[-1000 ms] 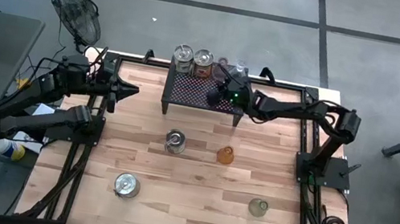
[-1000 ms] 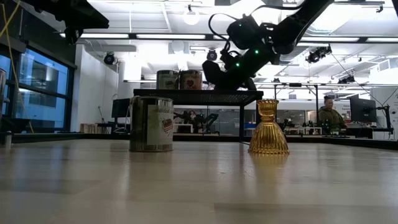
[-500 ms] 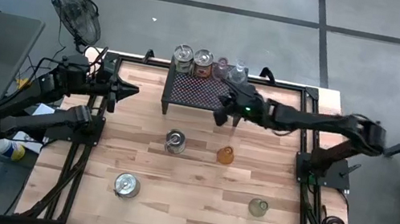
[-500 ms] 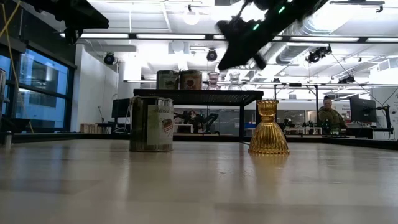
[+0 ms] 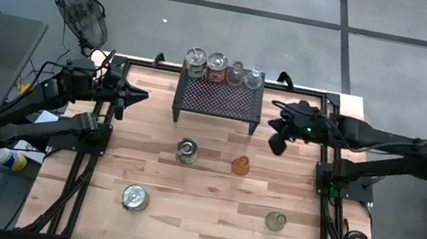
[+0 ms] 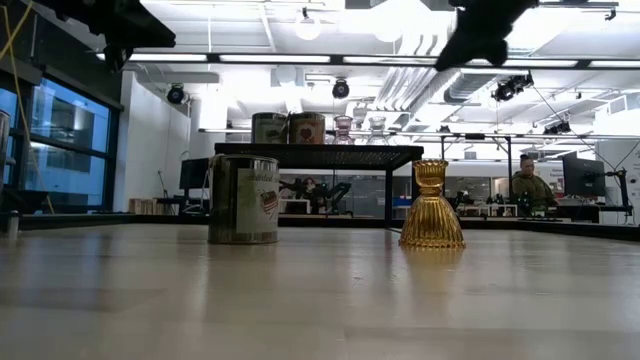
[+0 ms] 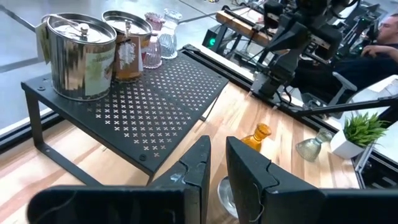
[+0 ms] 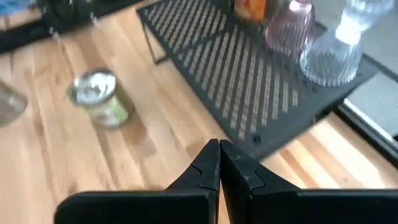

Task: Pick & Place candle stick holders
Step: Put the silver scented candle can on the shelf

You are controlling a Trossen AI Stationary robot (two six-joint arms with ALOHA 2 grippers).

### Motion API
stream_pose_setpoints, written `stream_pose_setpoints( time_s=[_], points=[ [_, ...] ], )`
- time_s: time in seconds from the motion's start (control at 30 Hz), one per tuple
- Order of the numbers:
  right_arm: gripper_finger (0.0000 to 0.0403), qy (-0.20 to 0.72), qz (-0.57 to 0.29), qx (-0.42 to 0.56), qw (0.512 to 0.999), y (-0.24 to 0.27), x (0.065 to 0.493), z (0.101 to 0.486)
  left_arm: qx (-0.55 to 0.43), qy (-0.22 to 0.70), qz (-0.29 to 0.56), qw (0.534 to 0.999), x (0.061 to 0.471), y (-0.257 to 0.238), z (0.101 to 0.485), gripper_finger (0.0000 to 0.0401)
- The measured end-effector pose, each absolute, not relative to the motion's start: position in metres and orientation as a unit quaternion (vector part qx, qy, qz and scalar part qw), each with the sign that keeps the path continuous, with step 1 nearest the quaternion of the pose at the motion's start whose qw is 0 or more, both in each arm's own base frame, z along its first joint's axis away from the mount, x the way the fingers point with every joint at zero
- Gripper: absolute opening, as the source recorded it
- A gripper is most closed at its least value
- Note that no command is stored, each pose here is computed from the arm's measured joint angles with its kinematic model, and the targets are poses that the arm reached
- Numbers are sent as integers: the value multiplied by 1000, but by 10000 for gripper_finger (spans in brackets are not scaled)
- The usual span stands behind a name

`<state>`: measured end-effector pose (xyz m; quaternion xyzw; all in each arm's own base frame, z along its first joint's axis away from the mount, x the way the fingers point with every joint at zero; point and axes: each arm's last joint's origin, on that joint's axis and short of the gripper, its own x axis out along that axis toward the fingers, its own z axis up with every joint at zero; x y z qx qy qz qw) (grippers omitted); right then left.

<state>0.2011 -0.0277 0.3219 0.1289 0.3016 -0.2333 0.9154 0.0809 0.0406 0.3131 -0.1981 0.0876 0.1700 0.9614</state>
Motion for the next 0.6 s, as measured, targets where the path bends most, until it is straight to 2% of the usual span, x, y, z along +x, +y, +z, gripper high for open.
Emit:
stream_pose_setpoints(
  time_s=[0.4,0.6],
  points=[
    [0,428,-218,121,869,-18,165,311,-214,145,157,953,96,48,303,49],
    [0,422,-219,106,874,-17,145,318,-280,169,151,933,106,53,297,49]
  ],
)
